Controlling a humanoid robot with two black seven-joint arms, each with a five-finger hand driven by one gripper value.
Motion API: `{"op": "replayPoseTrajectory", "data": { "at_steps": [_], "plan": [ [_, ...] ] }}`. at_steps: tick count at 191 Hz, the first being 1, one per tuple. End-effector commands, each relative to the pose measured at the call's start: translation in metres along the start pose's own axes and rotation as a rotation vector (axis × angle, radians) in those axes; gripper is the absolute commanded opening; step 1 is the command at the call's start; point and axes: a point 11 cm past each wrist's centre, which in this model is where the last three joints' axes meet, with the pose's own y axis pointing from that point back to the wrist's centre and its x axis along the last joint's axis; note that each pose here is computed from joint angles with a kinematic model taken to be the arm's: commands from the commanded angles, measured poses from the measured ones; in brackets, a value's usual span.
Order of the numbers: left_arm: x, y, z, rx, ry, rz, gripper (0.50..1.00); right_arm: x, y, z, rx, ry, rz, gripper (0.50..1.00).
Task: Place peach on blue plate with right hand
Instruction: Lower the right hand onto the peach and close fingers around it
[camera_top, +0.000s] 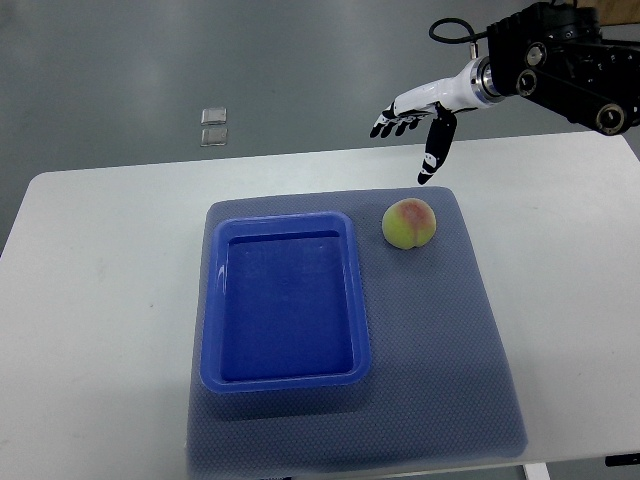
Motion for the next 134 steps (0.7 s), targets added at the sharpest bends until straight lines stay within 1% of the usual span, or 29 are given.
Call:
{"op": "replayPoseTrajectory", "data": {
  "at_steps": [1, 28, 29, 40, 53, 54, 56, 85, 98, 99, 107, 125, 126, 134],
  "plan": [
    [0.0, 0.0, 0.0, 0.0, 0.002, 0.0, 1.0, -0.003, 0.0, -0.012, -0.032, 0.078, -0.045, 0.934],
    [0.0, 0.0, 0.0, 0.0, 0.002, 0.001, 1.0, -0.009, -0.005, -0.017, -0.026, 0.093, -0.063, 0.934],
    [0.001, 0.0, 0.0, -0.001, 0.004, 0.003, 1.0, -0.014, -0.011, -0.02, -0.017, 0.098, -0.075, 0.932],
    [0.001, 0.0, 0.0, 0.0, 0.003, 0.004, 1.0, -0.02, -0.016, -0.023, -0.007, 0.096, -0.076, 0.932],
    [0.002, 0.0, 0.0, 0.0, 0.003, 0.006, 1.0, -0.023, -0.019, -0.021, -0.009, 0.095, -0.08, 0.932],
    [0.003, 0.0, 0.0, 0.0, 0.003, 0.009, 1.0, -0.034, -0.026, -0.017, -0.015, 0.099, -0.097, 0.932],
    [0.003, 0.0, 0.0, -0.001, 0.005, 0.009, 1.0, -0.036, -0.027, -0.016, -0.018, 0.104, -0.101, 0.932],
    [0.003, 0.0, -0.001, 0.002, 0.002, 0.011, 1.0, -0.052, -0.04, -0.008, -0.037, 0.119, -0.108, 0.932],
    [0.003, 0.0, -0.001, 0.002, 0.002, 0.011, 1.0, -0.054, -0.042, -0.007, -0.038, 0.116, -0.103, 0.932],
    [0.004, 0.0, -0.001, 0.002, 0.002, 0.012, 1.0, -0.058, -0.047, -0.002, -0.044, 0.107, -0.086, 0.93],
    [0.004, 0.0, -0.001, 0.001, 0.004, 0.012, 1.0, -0.064, -0.053, -0.003, -0.041, 0.108, -0.087, 0.93],
    [0.004, 0.0, -0.001, 0.002, 0.003, 0.014, 1.0, -0.067, -0.056, -0.001, -0.046, 0.111, -0.083, 0.93],
    [0.004, 0.0, -0.001, 0.002, 0.003, 0.014, 1.0, -0.074, -0.061, 0.001, -0.05, 0.121, -0.091, 0.93],
    [0.004, 0.0, -0.001, 0.002, 0.003, 0.014, 1.0, -0.074, -0.061, 0.001, -0.05, 0.121, -0.091, 0.93]
  ]
}}
